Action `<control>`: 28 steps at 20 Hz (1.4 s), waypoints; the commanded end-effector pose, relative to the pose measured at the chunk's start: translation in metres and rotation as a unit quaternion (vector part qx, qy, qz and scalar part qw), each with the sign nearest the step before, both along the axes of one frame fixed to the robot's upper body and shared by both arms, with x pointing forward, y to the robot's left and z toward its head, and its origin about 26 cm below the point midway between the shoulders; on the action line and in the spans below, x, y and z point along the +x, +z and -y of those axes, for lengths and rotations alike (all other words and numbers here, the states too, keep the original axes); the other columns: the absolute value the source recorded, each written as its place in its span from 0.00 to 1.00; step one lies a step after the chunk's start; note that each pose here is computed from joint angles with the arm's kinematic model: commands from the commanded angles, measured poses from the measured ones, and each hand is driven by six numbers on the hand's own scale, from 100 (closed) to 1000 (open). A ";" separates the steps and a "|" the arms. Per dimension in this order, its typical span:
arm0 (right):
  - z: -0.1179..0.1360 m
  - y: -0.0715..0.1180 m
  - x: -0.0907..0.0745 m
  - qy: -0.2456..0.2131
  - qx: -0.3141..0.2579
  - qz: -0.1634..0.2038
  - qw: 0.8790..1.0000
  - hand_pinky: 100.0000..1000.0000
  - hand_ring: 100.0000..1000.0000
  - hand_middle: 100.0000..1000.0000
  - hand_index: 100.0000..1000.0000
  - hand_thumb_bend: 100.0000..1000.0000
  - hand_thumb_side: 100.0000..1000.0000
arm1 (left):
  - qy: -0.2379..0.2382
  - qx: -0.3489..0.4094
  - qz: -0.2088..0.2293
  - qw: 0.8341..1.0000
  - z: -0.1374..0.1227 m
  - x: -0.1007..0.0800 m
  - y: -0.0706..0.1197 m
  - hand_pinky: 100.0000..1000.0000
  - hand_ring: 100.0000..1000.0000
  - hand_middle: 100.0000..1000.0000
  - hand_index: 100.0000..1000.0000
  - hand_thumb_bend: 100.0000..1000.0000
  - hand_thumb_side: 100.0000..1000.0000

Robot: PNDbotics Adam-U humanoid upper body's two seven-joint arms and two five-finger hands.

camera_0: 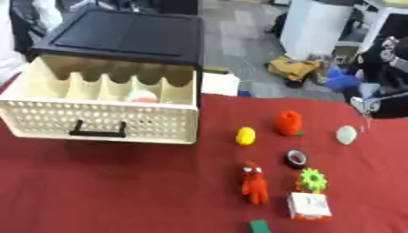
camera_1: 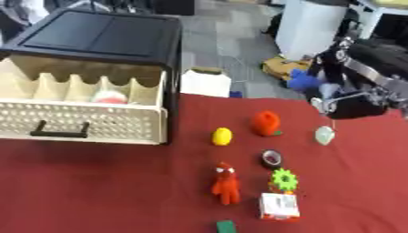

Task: Pick up objects from table and place into drawer.

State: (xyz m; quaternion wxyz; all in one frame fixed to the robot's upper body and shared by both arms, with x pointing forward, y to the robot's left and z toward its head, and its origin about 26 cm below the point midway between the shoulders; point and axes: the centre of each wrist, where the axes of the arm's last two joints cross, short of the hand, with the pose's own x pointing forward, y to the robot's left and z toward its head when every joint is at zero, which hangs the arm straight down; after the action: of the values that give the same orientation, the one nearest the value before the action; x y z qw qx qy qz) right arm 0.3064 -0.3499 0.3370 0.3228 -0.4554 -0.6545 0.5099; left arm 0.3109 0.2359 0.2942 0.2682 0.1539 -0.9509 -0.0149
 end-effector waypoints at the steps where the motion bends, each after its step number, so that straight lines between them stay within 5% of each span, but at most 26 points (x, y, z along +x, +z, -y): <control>1: -0.008 0.021 -0.007 0.015 -0.013 0.018 1.000 0.10 0.31 0.18 0.30 0.00 0.05 | 0.000 0.003 0.008 1.000 -0.001 -0.003 0.006 0.16 0.06 0.11 0.75 0.00 1.00; 11: -0.028 0.047 0.000 0.054 0.012 0.043 0.998 0.09 0.30 0.17 0.29 0.00 0.06 | -0.009 0.006 0.005 1.000 0.001 -0.003 0.007 0.16 0.06 0.11 0.75 0.00 1.00; 12: -0.029 0.050 0.002 0.057 0.015 0.046 0.997 0.09 0.30 0.17 0.29 0.00 0.14 | -0.010 0.006 0.005 1.000 0.001 -0.003 0.007 0.16 0.06 0.11 0.75 0.00 1.00; 13: -0.031 0.052 0.003 0.059 0.019 0.049 0.997 0.09 0.30 0.17 0.29 0.00 0.06 | -0.011 0.007 0.005 1.000 0.002 -0.003 0.008 0.16 0.06 0.11 0.75 0.00 1.00; 28: -0.065 0.073 0.030 0.093 0.074 0.087 0.989 0.08 0.28 0.16 0.29 0.00 0.04 | -0.027 0.003 0.014 1.000 0.008 -0.003 0.013 0.16 0.06 0.11 0.75 0.00 1.00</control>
State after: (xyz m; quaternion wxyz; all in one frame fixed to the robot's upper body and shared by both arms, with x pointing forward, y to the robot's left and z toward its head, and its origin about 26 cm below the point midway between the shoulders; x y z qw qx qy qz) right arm 0.3396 -0.2831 0.4006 0.2570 -0.3967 -0.7559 0.4530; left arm 0.3109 0.2287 0.2996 0.2669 0.1340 -0.9542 -0.0192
